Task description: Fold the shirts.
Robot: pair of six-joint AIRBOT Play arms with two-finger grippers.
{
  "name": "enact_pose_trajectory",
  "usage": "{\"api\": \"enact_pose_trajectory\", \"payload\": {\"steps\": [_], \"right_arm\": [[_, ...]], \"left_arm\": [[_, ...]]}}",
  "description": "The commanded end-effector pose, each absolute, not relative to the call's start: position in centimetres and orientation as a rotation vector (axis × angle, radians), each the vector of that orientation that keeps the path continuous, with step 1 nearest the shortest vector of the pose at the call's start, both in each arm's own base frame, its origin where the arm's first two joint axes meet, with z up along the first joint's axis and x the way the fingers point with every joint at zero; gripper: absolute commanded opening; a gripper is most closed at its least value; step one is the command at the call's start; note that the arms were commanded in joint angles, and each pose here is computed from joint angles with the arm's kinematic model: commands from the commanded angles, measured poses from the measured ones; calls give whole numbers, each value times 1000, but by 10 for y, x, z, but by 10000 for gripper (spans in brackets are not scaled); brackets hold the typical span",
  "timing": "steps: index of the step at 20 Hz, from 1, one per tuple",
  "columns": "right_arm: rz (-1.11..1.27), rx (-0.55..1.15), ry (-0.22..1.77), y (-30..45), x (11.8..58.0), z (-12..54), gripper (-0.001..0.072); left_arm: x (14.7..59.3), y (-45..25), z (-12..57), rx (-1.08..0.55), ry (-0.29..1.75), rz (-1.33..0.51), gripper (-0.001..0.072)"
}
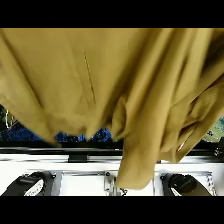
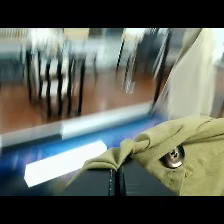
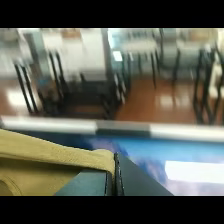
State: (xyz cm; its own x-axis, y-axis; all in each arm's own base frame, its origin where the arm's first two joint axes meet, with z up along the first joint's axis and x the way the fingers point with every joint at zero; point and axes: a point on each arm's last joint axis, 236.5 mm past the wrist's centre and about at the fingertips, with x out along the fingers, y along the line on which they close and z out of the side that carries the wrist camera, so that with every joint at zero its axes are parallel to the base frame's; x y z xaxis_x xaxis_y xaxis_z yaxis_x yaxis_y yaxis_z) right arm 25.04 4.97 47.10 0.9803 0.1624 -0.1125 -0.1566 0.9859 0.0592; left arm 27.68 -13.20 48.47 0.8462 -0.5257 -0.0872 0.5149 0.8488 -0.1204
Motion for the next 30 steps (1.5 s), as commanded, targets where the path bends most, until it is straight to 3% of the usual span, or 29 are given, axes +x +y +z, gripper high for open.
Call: {"api": "enact_pose_trajectory", "payload": {"steps": [1, 4, 7, 11, 12, 13, 14, 15, 16, 20, 23, 30], "right_arm": [[-64, -189, 619, 21, 272, 351, 58], [-20, -274, 920, 60, 295, 246, 58], [125, -264, 1058, 119, 321, 144, 58], [201, -228, 1172, 162, 343, 60, 58], [214, -219, 1176, 169, 347, 52, 58], [220, -215, 1173, 173, 350, 48, 58], [221, -216, 1167, 173, 352, 48, 59], [215, -224, 1160, 171, 353, 49, 59], [208, -235, 1153, 168, 354, 51, 59], [181, -269, 1098, 154, 356, 71, 59], [120, -326, 1087, 132, 353, 82, 60], [80, -346, 1141, 119, 340, 81, 59]], "left_arm": [[310, -135, 372, -88, 480, -542, 48], [339, -138, 252, -142, 788, -524, 48], [345, -139, 134, -198, 1097, -497, 48], [348, -154, 59, -302, 1314, -515, 49], [353, -158, 52, -329, 1324, -518, 78], [359, -160, 47, -344, 1323, -513, 256], [364, -159, 45, -348, 1312, -504, 487], [370, -156, 46, -353, 1288, -492, 656], [375, -152, 51, -355, 1268, -485, 679], [386, -129, 84, -355, 1229, -478, 675], [358, -122, 88, -339, 1345, -508, 674], [274, -120, -13, -272, 1696, -446, 674]]}}
